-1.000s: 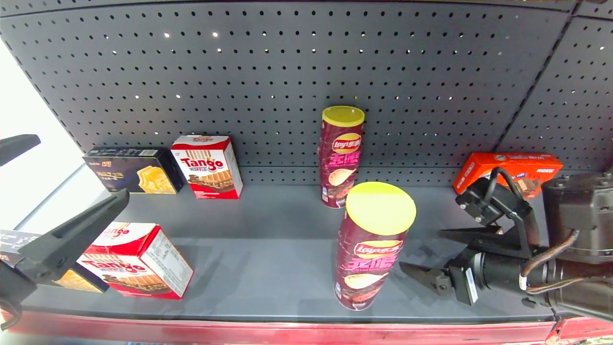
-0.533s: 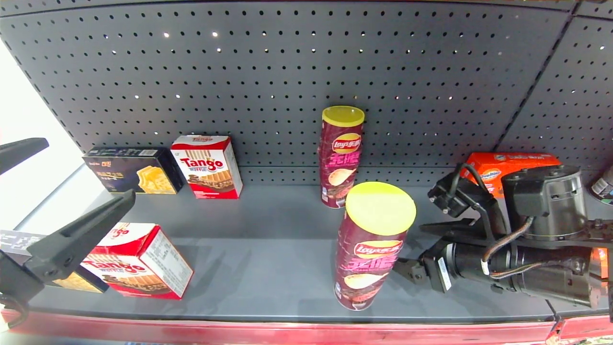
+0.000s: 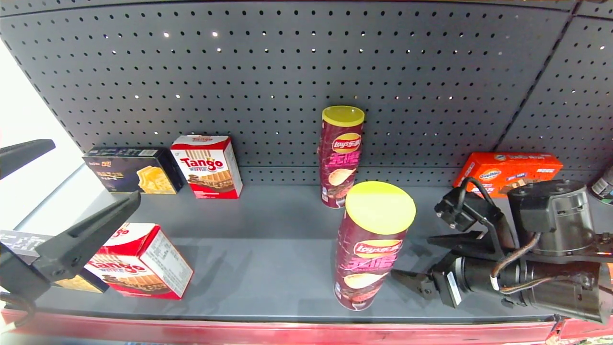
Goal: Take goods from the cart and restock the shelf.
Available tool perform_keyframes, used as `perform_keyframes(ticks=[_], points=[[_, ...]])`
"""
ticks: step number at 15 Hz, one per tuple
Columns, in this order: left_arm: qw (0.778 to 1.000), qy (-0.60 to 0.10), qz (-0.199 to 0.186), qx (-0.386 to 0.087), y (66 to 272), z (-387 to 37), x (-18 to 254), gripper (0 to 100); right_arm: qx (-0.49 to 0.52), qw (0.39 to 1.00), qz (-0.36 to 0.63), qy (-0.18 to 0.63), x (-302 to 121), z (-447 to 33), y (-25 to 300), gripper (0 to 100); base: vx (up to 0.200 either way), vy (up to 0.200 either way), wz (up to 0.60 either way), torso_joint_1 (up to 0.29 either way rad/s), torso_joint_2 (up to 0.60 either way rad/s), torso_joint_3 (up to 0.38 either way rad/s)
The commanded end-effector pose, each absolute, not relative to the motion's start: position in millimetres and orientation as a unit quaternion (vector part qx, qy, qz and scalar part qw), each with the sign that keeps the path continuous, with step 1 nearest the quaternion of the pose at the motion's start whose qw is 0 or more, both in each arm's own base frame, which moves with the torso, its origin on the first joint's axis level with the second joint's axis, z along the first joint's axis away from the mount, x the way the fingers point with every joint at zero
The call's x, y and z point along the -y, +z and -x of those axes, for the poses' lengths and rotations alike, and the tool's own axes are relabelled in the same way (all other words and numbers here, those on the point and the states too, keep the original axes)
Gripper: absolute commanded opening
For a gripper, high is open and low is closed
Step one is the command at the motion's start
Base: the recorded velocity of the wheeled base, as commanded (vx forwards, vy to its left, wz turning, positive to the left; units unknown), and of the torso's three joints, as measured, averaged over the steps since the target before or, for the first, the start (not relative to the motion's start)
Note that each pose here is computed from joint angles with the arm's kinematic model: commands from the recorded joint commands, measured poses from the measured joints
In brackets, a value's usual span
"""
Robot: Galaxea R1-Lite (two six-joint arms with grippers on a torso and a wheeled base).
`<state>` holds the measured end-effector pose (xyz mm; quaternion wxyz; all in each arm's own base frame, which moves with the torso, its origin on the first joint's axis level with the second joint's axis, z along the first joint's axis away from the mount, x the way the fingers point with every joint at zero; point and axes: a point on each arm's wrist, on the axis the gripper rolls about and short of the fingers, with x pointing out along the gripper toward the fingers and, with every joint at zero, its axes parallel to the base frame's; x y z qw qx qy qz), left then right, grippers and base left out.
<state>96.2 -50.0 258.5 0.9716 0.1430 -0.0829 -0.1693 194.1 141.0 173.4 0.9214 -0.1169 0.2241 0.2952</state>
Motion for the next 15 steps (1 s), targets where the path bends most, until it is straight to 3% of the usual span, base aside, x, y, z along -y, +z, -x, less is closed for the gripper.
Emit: perform_keyframes(ticks=[1,15], points=[[0.972,-0.169,-0.144,0.081,258,-97,50,100,-0.209,0.924,0.113,0.301,-132,-179,179,100,0.0,0.0,0.0,0.0,0.0,0.0],[0.972,-0.171,-0.146,0.074,255,-98,51,100,-0.209,0.911,0.123,0.334,-162,-190,177,100,0.0,0.0,0.0,0.0,0.0,0.0]])
